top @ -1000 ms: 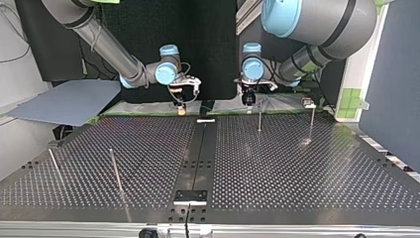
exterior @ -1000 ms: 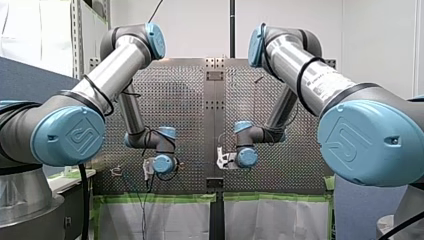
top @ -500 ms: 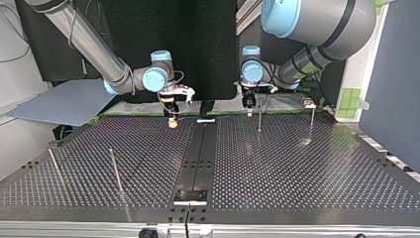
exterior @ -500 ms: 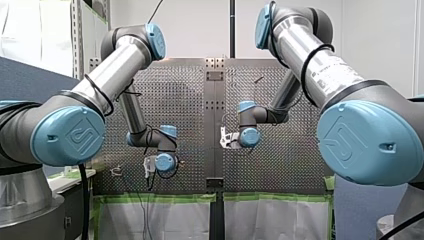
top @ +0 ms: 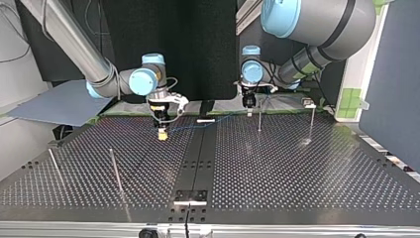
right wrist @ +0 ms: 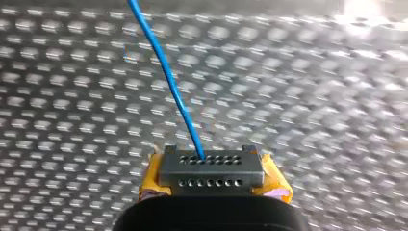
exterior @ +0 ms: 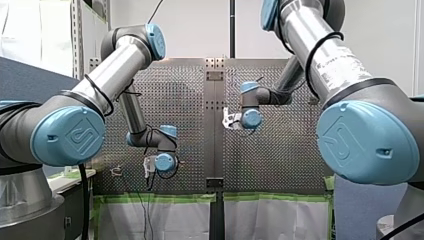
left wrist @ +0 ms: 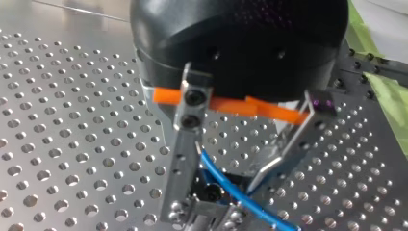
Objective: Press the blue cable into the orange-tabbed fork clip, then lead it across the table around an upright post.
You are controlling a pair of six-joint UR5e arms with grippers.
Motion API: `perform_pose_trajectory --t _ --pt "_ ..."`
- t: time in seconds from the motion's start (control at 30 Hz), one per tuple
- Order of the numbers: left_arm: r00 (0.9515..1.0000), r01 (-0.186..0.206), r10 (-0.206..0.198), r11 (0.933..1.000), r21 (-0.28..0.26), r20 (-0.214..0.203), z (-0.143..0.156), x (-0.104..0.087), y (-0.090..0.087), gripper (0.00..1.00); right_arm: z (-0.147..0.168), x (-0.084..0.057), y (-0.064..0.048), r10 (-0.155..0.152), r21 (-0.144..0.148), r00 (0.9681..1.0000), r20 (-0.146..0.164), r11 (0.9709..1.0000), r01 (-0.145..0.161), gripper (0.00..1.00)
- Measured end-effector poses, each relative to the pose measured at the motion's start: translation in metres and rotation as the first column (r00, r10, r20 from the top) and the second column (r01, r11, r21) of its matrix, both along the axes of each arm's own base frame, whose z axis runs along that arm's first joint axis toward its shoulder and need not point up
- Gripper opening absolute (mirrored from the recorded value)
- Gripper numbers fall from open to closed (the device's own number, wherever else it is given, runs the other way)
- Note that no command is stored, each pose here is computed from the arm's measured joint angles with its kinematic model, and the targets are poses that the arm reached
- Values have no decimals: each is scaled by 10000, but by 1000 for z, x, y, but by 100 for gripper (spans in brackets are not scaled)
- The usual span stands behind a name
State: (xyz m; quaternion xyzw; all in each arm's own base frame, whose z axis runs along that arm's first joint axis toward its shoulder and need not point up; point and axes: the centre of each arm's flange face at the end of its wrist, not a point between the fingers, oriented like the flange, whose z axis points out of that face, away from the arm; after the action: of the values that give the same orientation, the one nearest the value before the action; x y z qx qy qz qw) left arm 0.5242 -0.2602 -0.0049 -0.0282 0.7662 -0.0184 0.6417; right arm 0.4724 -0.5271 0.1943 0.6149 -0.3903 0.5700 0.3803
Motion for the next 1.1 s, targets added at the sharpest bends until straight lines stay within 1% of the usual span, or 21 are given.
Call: perform_pose_trajectory --t 0.17,0.3,0.4,0.5,0.67,0.73,1.0,1.1 --pt "10000 -60 60 9999 91 -34 0 0 1 100 35 -6 -2 -94 -392 9994 336 9992 108 0" --pt "9999 -124 125 9998 179 -36 0 0 2 100 62 -9 -1 -109 -734 9986 524 9972 147 0" --pt "9998 -184 185 9995 271 -35 0 -1 3 100 84 -12 1 -109 -1021 9978 661 9946 176 0" --pt "9997 -237 239 9990 380 -38 -1 -1 3 100 106 -15 4 -111 -1305 9966 815 9912 217 0" --pt "9996 -287 289 9985 474 -31 -1 -1 4 100 143 -20 10 -99 -1778 9940 1092 9836 293 0" --pt "9996 -290 292 9984 483 -31 -1 -1 4 100 153 -22 12 -86 -1898 9932 1159 9813 306 0" --pt "9996 -272 274 9984 491 -43 -1 -1 3 100 166 -22 13 -22 -2083 9922 1247 9777 284 0" --pt "9996 -263 265 9984 491 -43 -1 -1 3 100 173 -22 12 -4 -2191 9914 1308 9753 293 0"
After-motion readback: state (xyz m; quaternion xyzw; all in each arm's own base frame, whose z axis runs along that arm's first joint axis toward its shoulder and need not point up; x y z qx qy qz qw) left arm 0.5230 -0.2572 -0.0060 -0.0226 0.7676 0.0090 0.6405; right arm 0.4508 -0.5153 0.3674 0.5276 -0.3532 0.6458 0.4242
